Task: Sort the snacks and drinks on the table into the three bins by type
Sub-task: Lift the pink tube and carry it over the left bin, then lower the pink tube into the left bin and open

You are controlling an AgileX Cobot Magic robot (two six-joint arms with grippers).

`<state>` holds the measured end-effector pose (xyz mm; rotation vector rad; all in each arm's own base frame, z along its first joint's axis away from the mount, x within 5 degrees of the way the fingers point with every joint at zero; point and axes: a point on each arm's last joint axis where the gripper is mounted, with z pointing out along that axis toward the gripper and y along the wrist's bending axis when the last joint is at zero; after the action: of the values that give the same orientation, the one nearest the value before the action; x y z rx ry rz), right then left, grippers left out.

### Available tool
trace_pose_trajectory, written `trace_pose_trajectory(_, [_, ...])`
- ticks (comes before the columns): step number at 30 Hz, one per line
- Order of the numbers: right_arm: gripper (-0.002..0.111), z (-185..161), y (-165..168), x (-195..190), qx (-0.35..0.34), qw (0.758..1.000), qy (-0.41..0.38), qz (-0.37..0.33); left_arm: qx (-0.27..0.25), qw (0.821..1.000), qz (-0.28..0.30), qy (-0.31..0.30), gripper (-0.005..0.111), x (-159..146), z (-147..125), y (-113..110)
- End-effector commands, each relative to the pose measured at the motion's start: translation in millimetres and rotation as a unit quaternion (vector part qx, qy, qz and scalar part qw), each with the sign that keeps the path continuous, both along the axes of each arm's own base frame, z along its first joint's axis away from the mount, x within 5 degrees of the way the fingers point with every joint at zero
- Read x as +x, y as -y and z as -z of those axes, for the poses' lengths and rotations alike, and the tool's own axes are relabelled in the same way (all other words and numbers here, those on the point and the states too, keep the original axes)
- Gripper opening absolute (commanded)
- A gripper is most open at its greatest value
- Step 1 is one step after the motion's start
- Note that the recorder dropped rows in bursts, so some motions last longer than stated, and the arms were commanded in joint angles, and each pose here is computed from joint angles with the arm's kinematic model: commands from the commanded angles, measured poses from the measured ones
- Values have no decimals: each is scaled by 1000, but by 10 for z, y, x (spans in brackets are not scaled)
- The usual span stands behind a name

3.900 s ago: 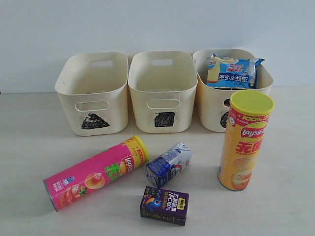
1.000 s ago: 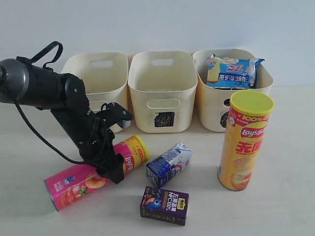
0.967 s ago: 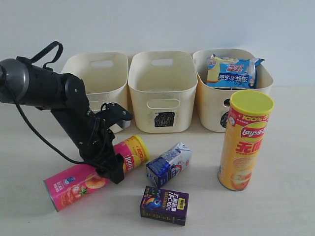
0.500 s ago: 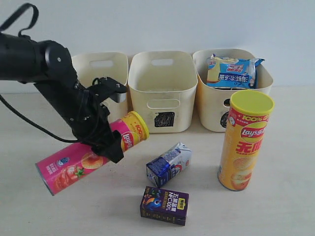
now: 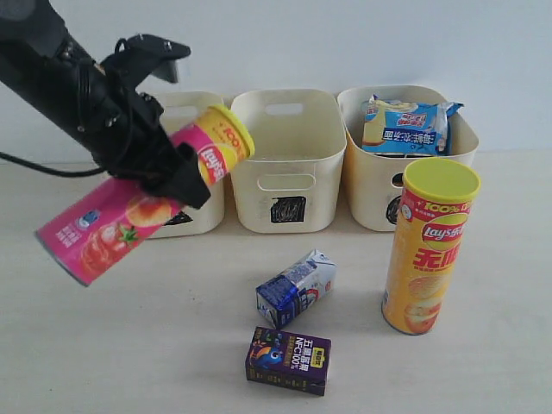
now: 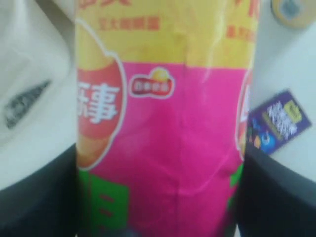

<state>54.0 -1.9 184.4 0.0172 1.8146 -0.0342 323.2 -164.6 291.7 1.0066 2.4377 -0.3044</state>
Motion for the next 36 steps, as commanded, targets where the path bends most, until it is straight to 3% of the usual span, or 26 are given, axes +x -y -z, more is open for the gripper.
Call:
trace_pose_trajectory(1, [0, 3, 0, -1, 2, 1000, 5, 0, -42, 996, -45, 63, 4, 176, -317, -53])
trace_pose_trajectory(6, [0, 3, 0, -1, 2, 1000, 5, 0, -117, 967, -163, 156, 4, 681, -595, -341])
trace_pose_trajectory(12, [0, 3, 0, -1, 2, 1000, 5, 0, -140, 957, -182, 179, 4, 1084, -581, -269])
trace_pose_trajectory(19, [0, 3, 0, -1, 2, 1000, 5, 0, -164, 946, -216, 176, 4, 1537, -332, -213])
trace_pose_trajectory(24, [0, 3, 0, -1, 2, 1000, 5, 0, -178, 936, -253, 170, 4, 1834, -62, -303])
trace_pose_trajectory(36, [0, 3, 0, -1, -2, 1000, 4, -1, -176, 929, -281, 164, 4, 2111, 398, -405])
